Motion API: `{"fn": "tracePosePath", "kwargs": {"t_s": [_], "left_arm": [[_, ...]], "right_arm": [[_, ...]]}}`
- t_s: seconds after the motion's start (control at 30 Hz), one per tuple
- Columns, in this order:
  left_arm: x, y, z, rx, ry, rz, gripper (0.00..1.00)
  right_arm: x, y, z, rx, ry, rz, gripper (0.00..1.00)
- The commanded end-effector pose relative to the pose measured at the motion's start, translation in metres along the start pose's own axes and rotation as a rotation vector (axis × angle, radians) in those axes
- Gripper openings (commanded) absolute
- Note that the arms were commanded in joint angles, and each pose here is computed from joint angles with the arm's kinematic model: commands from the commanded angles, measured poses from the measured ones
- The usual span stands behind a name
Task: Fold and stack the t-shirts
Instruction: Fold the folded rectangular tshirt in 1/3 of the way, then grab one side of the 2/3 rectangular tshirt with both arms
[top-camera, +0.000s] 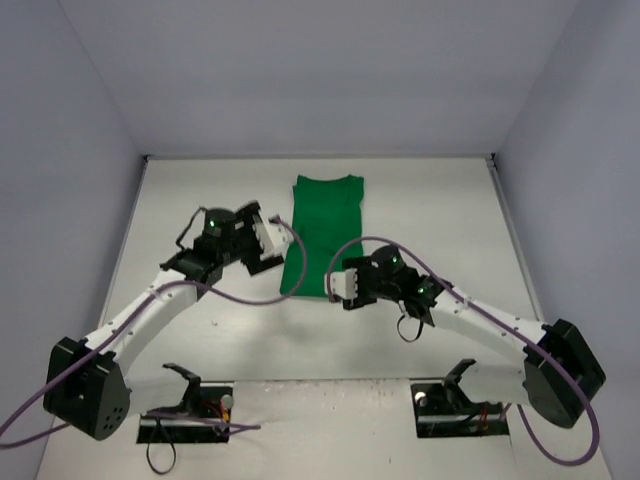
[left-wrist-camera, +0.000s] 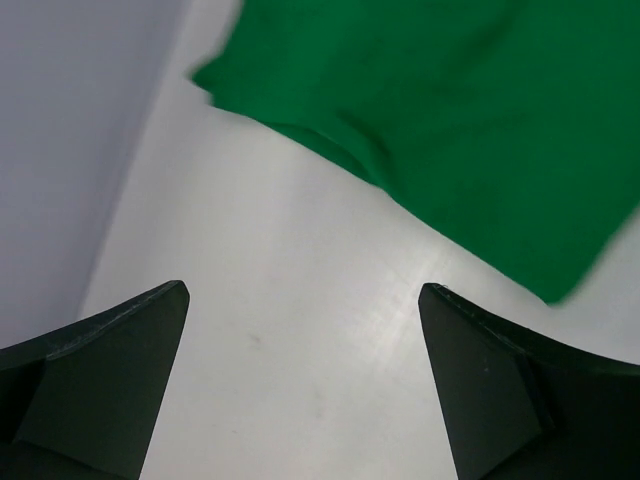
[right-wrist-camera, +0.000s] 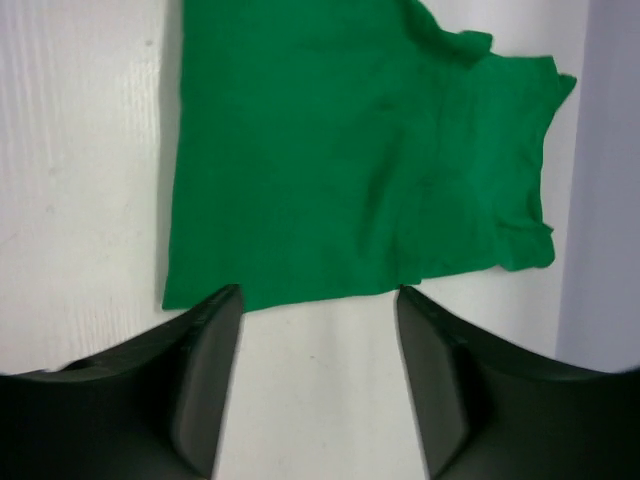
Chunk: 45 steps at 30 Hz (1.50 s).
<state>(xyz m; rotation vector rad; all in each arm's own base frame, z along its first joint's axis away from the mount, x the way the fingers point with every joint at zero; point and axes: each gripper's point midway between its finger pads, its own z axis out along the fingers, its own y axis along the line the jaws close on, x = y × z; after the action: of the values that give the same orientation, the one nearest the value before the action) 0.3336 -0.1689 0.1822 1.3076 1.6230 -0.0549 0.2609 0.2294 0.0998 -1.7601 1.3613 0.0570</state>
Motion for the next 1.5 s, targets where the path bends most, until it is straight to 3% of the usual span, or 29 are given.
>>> {"fn": "tracePosePath", "kwargs": {"t_s": [0.0,0.07,0.13,0.2,0.3,0.53,0.93,1.2,1.47], "left_arm": [[-0.048,0.028,-0.021,-0.070,-0.108,-0.176,0.97],[-0.050,0.000,-0.026,0.064,-0.123,-0.147,0.97],[-0.049,-0.013,-0.032,0.084,-0.170,-0.085,0.97],[-0.045,-0.029,-0.032,0.075,-0.236,0.062,0.97],[-0.006,-0.070,-0.026,0.120,-0.214,0.307,0.97],[0.011,-0.105,-0.018,0.278,-0.249,0.506,0.96],[0.010,-0.144,0.017,0.429,-0.466,0.649,0.89],[0.026,-0.142,0.047,0.544,-0.419,0.597,0.63],[0.043,-0.120,0.054,0.598,-0.335,0.549,0.54]], "right_arm": [[-0.023,-0.044,-0.010,0.166,-0.070,0.105,0.70],[-0.025,-0.037,-0.009,0.145,-0.088,0.100,0.77],[-0.027,-0.033,-0.009,0.144,-0.099,0.071,0.76],[-0.024,-0.032,-0.012,0.173,-0.097,0.061,0.73],[-0.021,-0.026,-0.017,0.204,-0.114,0.002,0.72],[-0.002,0.013,-0.016,0.161,-0.125,-0.086,0.73],[0.020,0.042,0.006,0.087,-0.100,-0.131,0.73],[0.030,0.044,0.020,0.028,-0.079,-0.100,0.72],[0.038,0.055,0.023,-0.083,-0.028,-0.073,0.67]]}}
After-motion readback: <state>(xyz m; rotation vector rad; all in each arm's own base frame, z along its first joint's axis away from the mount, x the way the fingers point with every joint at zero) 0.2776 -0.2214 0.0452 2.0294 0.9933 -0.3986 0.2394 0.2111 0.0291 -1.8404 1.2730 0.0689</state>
